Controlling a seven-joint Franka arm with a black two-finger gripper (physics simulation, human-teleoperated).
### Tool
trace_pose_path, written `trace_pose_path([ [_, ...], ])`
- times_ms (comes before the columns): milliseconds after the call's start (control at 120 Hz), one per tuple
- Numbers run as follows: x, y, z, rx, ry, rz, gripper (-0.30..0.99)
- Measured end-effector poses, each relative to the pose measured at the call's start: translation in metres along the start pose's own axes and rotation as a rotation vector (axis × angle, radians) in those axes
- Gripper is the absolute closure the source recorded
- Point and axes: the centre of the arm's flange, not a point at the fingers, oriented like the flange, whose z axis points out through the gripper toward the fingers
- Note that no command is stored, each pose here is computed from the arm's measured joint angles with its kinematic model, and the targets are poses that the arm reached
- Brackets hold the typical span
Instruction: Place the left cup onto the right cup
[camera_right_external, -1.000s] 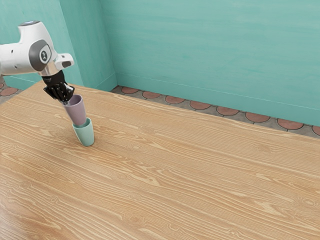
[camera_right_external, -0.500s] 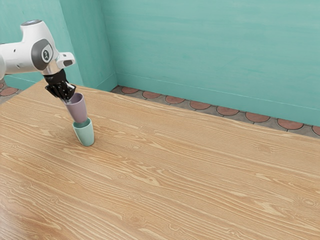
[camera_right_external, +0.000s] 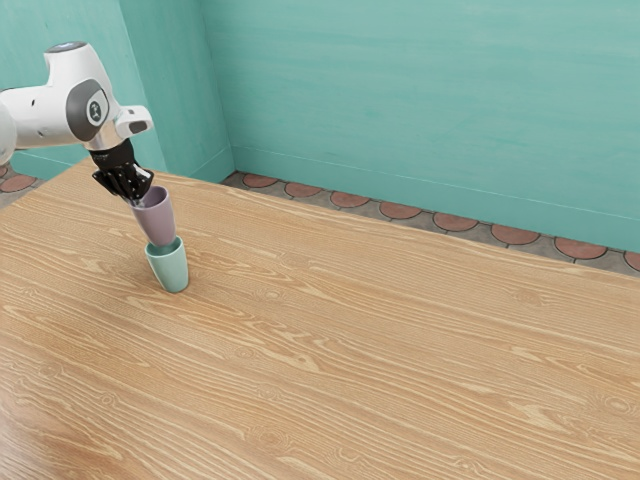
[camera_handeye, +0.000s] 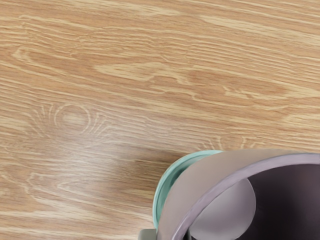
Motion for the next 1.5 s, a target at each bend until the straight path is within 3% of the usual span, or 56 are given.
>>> trace_pose_path([
  [1500,-0.005,-0.004,0.021,-0.015,-0.046,-0.034,0.78],
])
